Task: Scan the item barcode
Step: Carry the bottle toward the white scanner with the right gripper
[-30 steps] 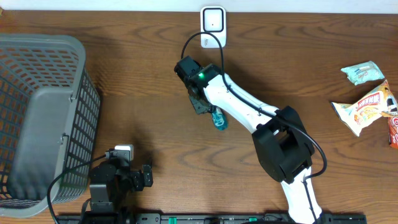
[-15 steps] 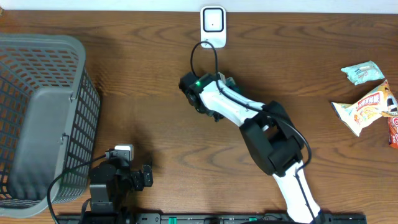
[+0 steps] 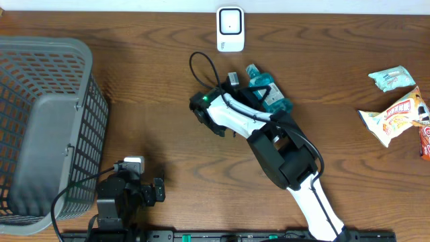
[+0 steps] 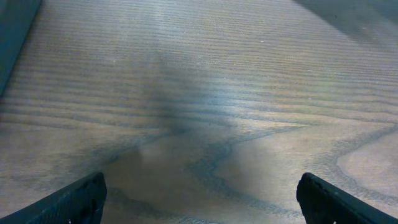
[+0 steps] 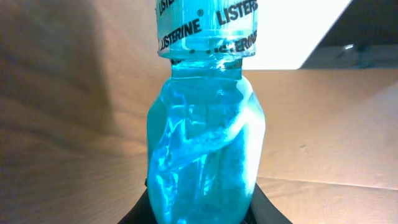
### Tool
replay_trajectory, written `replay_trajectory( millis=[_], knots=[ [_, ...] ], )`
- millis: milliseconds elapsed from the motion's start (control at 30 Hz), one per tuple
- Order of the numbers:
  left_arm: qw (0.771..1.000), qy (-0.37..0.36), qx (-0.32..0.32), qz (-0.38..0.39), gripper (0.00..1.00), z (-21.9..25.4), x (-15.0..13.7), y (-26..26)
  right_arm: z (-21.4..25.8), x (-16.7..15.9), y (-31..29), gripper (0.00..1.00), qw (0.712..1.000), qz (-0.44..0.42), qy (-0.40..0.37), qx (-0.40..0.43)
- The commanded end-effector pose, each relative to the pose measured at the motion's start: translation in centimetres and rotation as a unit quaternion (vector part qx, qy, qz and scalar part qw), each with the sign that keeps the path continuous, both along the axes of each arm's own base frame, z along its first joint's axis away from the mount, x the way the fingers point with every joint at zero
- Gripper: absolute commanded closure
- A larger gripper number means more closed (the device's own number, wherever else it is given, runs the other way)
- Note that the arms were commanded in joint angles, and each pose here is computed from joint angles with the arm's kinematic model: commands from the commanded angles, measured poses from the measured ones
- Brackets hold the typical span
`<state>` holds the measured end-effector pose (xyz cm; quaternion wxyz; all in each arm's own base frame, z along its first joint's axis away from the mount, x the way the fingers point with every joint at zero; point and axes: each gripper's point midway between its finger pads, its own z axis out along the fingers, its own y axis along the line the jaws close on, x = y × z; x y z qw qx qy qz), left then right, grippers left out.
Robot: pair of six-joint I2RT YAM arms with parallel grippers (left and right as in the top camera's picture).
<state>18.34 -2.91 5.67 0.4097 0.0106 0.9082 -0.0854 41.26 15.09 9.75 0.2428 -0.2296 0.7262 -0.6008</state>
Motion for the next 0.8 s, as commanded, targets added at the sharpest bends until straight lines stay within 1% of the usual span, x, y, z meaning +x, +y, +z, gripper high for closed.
replay_trajectory(
  millis=[0, 233, 600, 767],
  knots=[
    [1.0, 0.007, 0.003, -0.004, 0.02, -0.4, -0.2, 0.0, 4.2, 1.2, 1.0, 0.99, 0.996, 0.03, -0.071, -0.052],
    [1.0, 0.007, 0.003, -0.004, 0.02, -0.4, -0.2, 0.0, 4.4, 1.0, 1.4, 0.99, 0.995, 0.035, -0.073, -0.051],
    [1.0, 0.007, 0.003, -0.004, 0.02, -0.4, -0.2, 0.0, 6.6, 0.7, 1.8, 0.99, 0.994, 0.039, -0.092, -0.033],
    [1.0, 0.007, 0.003, -0.004, 0.02, -0.4, -0.2, 0.0, 6.6, 0.2, 3.0, 0.99, 0.994, 0.055, -0.076, -0.047]
  ],
)
